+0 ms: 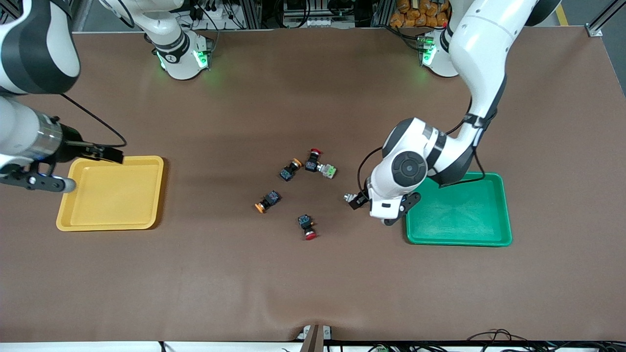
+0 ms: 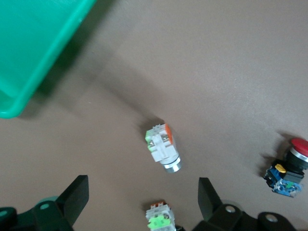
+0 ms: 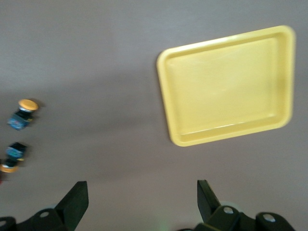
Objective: Place green and yellow buttons in trays
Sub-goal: 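Grasp the white button with the left gripper while the right gripper reaches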
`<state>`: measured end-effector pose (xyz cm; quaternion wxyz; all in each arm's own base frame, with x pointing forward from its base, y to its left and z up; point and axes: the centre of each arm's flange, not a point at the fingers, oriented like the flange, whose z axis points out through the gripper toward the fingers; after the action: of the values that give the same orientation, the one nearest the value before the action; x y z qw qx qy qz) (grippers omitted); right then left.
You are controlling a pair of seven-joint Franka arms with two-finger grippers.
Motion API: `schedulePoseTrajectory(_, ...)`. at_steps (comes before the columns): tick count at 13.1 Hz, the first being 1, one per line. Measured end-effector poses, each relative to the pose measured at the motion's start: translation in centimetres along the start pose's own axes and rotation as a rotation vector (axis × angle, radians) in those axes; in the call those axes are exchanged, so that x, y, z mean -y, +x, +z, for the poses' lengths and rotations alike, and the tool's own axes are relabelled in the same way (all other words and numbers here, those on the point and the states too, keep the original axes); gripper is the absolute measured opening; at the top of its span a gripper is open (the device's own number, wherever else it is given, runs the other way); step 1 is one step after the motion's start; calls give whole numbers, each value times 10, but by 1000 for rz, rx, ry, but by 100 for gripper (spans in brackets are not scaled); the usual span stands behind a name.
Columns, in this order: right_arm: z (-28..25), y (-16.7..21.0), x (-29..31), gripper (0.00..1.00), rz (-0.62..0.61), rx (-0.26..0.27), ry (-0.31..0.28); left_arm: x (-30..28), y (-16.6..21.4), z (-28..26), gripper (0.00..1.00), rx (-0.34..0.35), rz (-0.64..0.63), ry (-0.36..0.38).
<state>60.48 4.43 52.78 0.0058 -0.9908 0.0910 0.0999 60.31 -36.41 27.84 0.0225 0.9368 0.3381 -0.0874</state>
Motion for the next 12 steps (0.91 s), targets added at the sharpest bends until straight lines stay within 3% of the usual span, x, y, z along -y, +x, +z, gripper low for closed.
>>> schedulePoseTrajectory(2, 18, 13, 8, 100, 36, 23, 62, -1, 1, 12, 100, 7, -8, 9)
schedulePoseTrajectory(7, 66, 35, 34, 100, 170, 82, 83, -5, -2, 38, 100, 13, -24, 18)
schedulePoseTrajectory(12, 131, 57, 67, 100, 301, 182, 149, -6, 5, 64, 100, -6, -139, 11)
